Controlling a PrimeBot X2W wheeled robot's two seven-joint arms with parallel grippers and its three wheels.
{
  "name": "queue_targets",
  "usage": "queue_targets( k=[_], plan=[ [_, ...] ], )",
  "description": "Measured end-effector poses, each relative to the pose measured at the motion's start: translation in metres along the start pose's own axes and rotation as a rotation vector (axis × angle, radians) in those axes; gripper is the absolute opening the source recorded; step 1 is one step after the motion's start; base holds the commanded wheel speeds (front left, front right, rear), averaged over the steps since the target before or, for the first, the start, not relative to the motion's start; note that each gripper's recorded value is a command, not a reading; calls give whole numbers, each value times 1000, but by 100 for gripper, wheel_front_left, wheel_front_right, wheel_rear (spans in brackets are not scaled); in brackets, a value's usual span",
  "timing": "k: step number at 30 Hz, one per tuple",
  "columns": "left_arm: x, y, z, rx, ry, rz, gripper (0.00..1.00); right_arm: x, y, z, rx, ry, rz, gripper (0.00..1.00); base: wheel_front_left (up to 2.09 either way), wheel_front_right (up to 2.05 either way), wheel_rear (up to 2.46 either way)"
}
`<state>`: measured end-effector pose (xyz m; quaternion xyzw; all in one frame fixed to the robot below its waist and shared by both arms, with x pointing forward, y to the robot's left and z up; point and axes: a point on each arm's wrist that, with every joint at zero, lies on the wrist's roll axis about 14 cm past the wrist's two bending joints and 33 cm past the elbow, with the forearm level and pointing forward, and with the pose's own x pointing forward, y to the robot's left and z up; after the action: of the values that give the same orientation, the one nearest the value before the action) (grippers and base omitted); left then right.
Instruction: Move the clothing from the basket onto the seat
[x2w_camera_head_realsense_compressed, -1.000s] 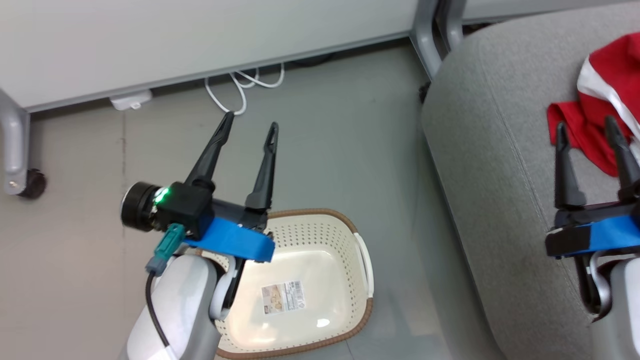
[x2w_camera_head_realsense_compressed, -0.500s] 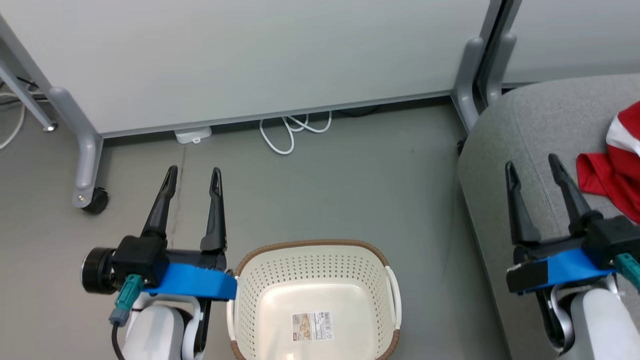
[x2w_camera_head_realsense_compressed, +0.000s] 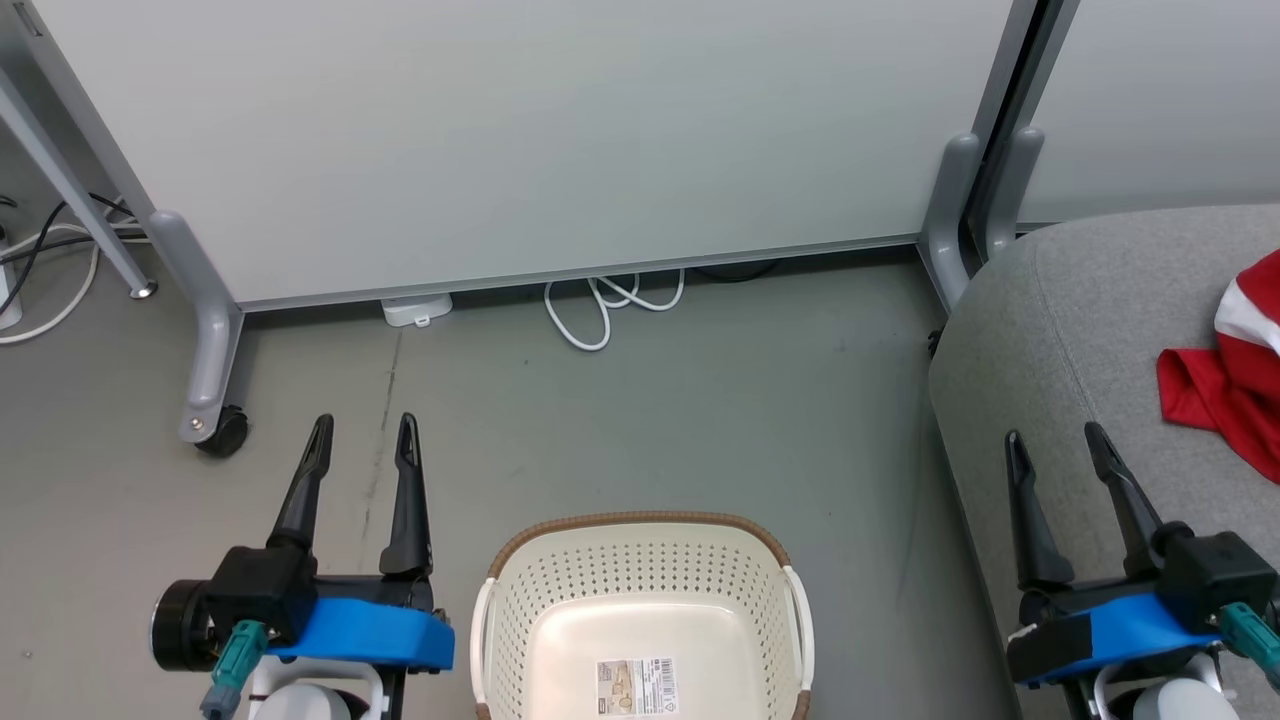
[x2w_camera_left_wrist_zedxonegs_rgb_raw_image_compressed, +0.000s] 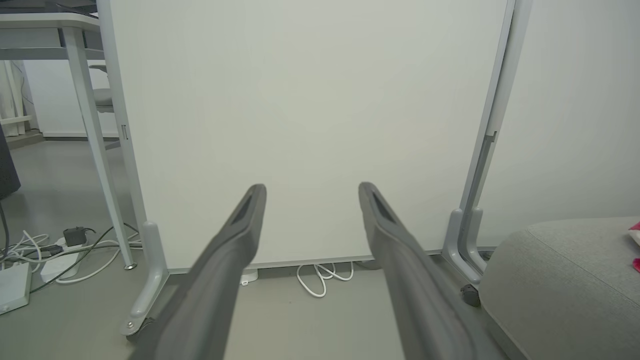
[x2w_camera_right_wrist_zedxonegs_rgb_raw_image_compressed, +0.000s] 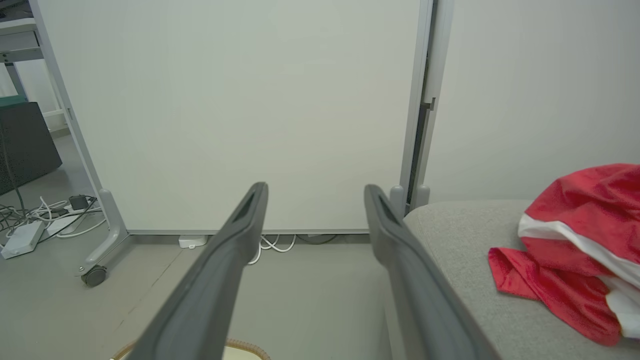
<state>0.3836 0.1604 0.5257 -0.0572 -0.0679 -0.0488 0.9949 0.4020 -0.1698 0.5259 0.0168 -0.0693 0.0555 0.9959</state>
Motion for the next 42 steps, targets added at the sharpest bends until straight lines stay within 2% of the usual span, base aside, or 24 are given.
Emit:
queue_targets(
  k=[10, 26, 27, 32, 42],
  plan=[
    [-14, 3, -2, -19, 10, 20, 100, -18, -1, -11, 17, 39, -19, 100, 0, 0, 0],
    [-20, 3, -6, -20, 23, 28, 100, -24, 0, -12, 27, 44, -23, 100, 0, 0, 0],
    [-20, 3, -7, -20, 27, 29, 0, -25, 0, -13, 28, 48, -23, 0, 0, 0, 0],
    [-34, 7, -31, -28, 107, 45, 0, -33, 0, -33, 45, 113, -32, 0, 0, 0, 0],
    [-37, 17, -39, -208, 146, 110, 0, -35, -8, -39, 231, 144, -98, 0, 0, 0, 0]
  ],
)
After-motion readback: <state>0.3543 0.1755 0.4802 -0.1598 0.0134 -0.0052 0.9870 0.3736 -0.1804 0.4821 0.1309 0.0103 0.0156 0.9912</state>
